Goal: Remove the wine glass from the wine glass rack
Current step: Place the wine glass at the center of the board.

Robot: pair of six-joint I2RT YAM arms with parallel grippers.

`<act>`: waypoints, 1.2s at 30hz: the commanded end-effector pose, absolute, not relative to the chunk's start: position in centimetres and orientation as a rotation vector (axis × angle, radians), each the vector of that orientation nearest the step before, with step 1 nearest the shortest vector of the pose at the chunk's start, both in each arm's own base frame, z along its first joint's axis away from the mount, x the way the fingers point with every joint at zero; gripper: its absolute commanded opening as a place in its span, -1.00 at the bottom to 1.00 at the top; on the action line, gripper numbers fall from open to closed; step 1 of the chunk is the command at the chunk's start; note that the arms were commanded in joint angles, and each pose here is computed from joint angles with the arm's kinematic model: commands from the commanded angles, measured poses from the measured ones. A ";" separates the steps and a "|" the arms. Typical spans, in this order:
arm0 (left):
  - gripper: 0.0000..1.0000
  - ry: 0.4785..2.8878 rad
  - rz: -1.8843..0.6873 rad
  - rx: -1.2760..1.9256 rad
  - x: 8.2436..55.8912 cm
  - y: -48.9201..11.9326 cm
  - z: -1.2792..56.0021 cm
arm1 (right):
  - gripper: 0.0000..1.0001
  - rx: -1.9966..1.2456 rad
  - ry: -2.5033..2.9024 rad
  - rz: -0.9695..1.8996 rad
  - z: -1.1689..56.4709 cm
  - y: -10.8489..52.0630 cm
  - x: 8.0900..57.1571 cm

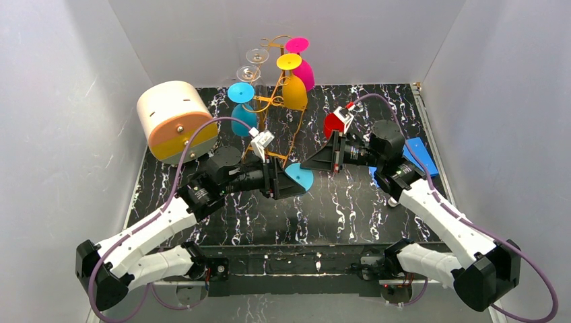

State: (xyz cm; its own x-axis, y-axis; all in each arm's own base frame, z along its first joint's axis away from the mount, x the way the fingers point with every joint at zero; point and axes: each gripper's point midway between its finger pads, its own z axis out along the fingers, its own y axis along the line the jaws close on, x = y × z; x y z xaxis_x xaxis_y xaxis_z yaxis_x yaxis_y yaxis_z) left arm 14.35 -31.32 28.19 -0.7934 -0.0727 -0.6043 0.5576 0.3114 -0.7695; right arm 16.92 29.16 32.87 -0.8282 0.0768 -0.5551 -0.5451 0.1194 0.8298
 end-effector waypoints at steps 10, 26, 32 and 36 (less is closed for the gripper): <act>-0.28 1.931 -1.615 0.345 14.5 -31.7 30.2 | -0.97 -0.435 1.775 1.691 34.2 28.5 17.2; -1.00 1.883 -1.643 0.324 15.2 -32.3 31.4 | -0.94 -0.251 1.747 1.678 34.4 27.5 18.1; -1.00 1.831 -1.576 0.363 15.1 -31.4 31.4 | 0.49 -0.194 1.805 1.537 35.4 26.6 19.3; -1.00 1.763 -1.610 0.353 14.8 -31.0 30.4 | 0.90 0.069 1.981 1.186 32.6 22.9 23.6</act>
State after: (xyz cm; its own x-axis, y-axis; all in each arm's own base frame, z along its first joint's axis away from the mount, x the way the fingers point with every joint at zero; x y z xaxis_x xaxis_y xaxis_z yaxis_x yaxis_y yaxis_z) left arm 15.29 -31.57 29.95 -0.7641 -0.2083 -0.6106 0.5666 0.2357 -0.7895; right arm 20.02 26.51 33.16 -0.7486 0.3335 -0.5730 -0.4819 0.3199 0.8157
